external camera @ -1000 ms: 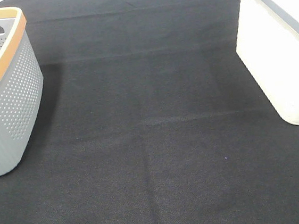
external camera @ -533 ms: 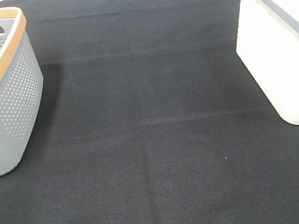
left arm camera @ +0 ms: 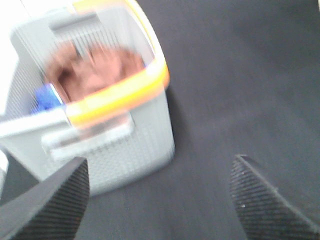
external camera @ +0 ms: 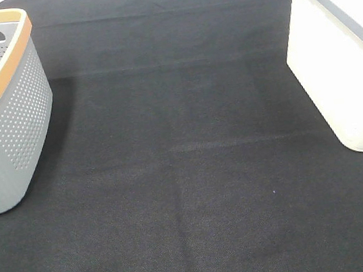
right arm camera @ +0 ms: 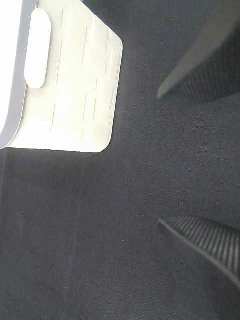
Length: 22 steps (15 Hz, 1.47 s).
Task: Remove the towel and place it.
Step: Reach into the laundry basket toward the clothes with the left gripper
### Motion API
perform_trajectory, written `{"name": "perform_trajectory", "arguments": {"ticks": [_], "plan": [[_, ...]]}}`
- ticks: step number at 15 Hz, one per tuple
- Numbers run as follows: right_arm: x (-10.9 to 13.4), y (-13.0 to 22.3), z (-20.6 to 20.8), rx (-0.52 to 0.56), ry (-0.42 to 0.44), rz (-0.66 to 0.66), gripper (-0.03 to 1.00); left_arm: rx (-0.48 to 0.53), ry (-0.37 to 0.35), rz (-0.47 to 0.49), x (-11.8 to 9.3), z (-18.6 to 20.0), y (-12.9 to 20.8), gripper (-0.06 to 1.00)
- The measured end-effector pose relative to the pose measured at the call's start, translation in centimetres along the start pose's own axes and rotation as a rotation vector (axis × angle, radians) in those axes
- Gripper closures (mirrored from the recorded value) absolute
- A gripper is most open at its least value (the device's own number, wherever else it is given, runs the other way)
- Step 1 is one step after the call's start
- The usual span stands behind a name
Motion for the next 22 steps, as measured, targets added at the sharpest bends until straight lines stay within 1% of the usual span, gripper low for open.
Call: {"name": "perform_trajectory", "arguments": {"ticks": [2, 3, 4, 5, 6, 7, 8, 11, 13, 14, 15, 17, 21, 22], "plan": [[0.0, 0.0, 0.0, 0.000, 0.000, 0.000, 0.35, -0.109, -0.064, 0.057, 1.2, -0.1, -1.9, 0.20], [0.0, 0.0, 0.0, 0.000, 0.000, 0.000, 0.35, -0.144, -0.093, 0.083, 1.8, -0.6, -2.9, 0.20], [0.0, 0.0, 0.0, 0.000, 0.000, 0.000, 0.35, -0.155, -0.116, 0.098, 2.5, -1.3, -3.6, 0.20], [0.0, 0.0, 0.0, 0.000, 0.000, 0.000, 0.35, -0.153, -0.134, 0.109, 3.0, -2.3, -4.2, 0.22], [0.0, 0.0, 0.0, 0.000, 0.000, 0.000, 0.35, -0.125, -0.143, 0.126, 3.6, -4.3, -4.8, 0.26], [0.0, 0.0, 0.0, 0.000, 0.000, 0.000, 0.35, -0.069, -0.139, 0.124, 3.9, -6.1, -4.9, 0.29], [0.0, 0.0, 0.0, 0.000, 0.000, 0.000, 0.35, -0.069, -0.139, 0.124, 3.9, -6.1, -4.9, 0.29], [0.0, 0.0, 0.0, 0.000, 0.000, 0.000, 0.35, 0.082, -0.127, 0.094, 5.0, -10.7, -6.1, 0.31], [0.0, 0.0, 0.0, 0.000, 0.000, 0.000, 0.35, 0.185, -0.130, 0.061, 6.0, -13.7, -7.3, 0.31], [0.0, 0.0, 0.0, 0.000, 0.000, 0.000, 0.35, 0.243, -0.141, 0.053, 6.8, -14.9, -7.8, 0.31], [0.0, 0.0, 0.0, 0.000, 0.000, 0.000, 0.35, 0.354, -0.161, 0.055, 8.1, -16.8, -7.7, 0.31], [0.0, 0.0, 0.0, 0.000, 0.000, 0.000, 0.35, 0.467, -0.194, 0.065, 10.0, -19.1, -7.5, 0.32], [0.0, 0.0, 0.0, 0.000, 0.000, 0.000, 0.35, 0.586, -0.235, 0.100, 13.1, -23.5, -6.9, 0.32], [0.0, 0.0, 0.0, 0.000, 0.000, 0.000, 0.35, 0.624, -0.236, 0.098, 13.5, -24.4, -6.6, 0.32]]}}
Point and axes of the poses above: a point on each arm's last joint axis where the gripper is mounted, z pointing back along that axis away from the gripper, x along the wrist's bending axis when the last joint is at zero, y = z × x, the point moved 7 cm from there along -z, pointing out along that axis toward the gripper, and after that the axes turned 6 degrees about -z, right-handed, at the moved point
